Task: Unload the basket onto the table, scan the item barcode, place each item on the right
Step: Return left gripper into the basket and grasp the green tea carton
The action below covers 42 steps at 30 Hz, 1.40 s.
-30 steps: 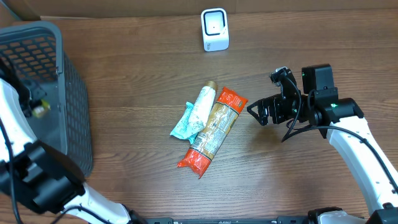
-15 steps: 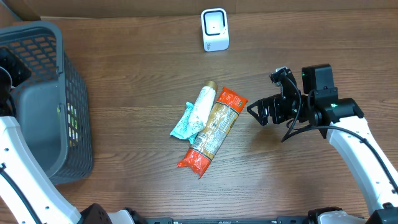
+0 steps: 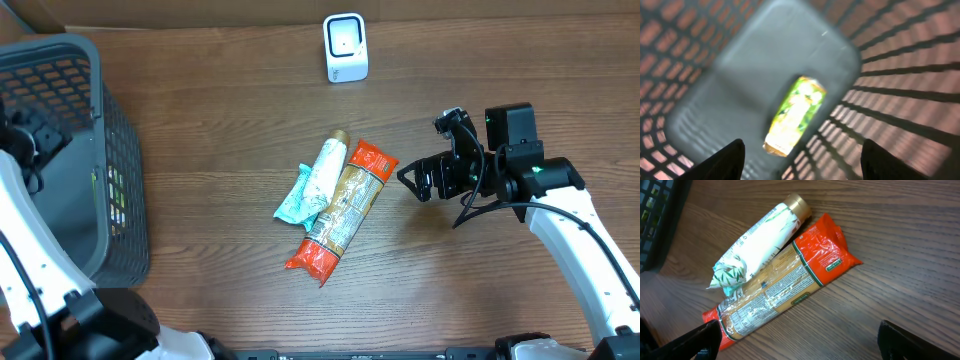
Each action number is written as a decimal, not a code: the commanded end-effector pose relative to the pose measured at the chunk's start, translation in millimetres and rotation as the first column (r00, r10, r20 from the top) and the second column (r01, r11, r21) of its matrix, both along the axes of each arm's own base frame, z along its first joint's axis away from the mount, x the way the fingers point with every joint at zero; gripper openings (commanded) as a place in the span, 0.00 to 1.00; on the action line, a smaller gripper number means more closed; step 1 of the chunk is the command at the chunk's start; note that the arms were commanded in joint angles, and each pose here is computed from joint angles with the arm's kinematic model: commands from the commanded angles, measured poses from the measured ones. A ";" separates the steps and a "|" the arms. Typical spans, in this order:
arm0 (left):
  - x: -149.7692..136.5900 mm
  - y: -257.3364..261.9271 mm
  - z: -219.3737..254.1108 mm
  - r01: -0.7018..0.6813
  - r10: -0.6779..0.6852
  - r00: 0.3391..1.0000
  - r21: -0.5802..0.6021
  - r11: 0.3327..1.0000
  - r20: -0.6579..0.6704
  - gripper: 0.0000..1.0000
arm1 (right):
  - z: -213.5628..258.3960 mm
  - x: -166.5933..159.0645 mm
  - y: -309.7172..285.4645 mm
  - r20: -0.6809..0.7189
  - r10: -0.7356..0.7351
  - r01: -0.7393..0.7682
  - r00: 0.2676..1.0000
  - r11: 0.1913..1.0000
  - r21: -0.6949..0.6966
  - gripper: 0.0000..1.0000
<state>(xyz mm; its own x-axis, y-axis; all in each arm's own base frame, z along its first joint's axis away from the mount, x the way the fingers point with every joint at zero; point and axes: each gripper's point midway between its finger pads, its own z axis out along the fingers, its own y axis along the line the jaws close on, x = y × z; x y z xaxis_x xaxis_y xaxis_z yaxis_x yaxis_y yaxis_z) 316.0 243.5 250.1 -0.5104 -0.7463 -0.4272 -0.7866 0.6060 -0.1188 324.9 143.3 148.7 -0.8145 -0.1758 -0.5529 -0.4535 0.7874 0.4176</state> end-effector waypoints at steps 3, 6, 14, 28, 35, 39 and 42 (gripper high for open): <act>-1.5 -1.2 -51.9 0.136 -0.134 0.991 -0.130 0.982 0.023 0.70 | 6.8 4.9 0.2 0.018 -0.004 0.004 1.000 1.000 0.003 1.00; -2.3 -7.6 -81.4 0.218 -0.218 0.976 -0.152 0.964 0.013 0.72 | 6.8 4.9 0.1 0.018 -0.004 0.004 1.000 1.000 0.003 1.00; -10.9 -16.3 -154.2 0.259 -0.265 0.964 -0.169 0.951 -0.014 0.77 | 6.8 4.9 0.2 0.018 -0.004 0.004 1.000 1.000 0.003 1.00; -29.2 -15.9 -208.5 0.233 -0.243 0.968 -0.126 0.964 -0.071 0.80 | 6.8 4.9 0.2 0.018 -0.004 0.004 1.000 1.000 0.003 1.00; -30.5 -16.9 -212.2 0.232 -0.242 0.967 -0.128 0.964 -0.072 0.72 | 6.8 4.9 0.2 0.018 -0.004 0.004 1.000 1.000 0.003 1.00; -28.5 -15.0 -214.8 0.232 -0.242 0.968 -0.124 0.965 -0.071 0.71 | 6.8 4.9 0.2 0.018 -0.004 0.004 1.000 1.000 0.003 1.00; -30.1 -11.9 -221.7 0.224 -0.236 0.968 -0.122 0.967 -0.092 0.71 | 6.8 4.9 0.2 0.018 -0.004 0.004 1.000 1.000 0.003 1.00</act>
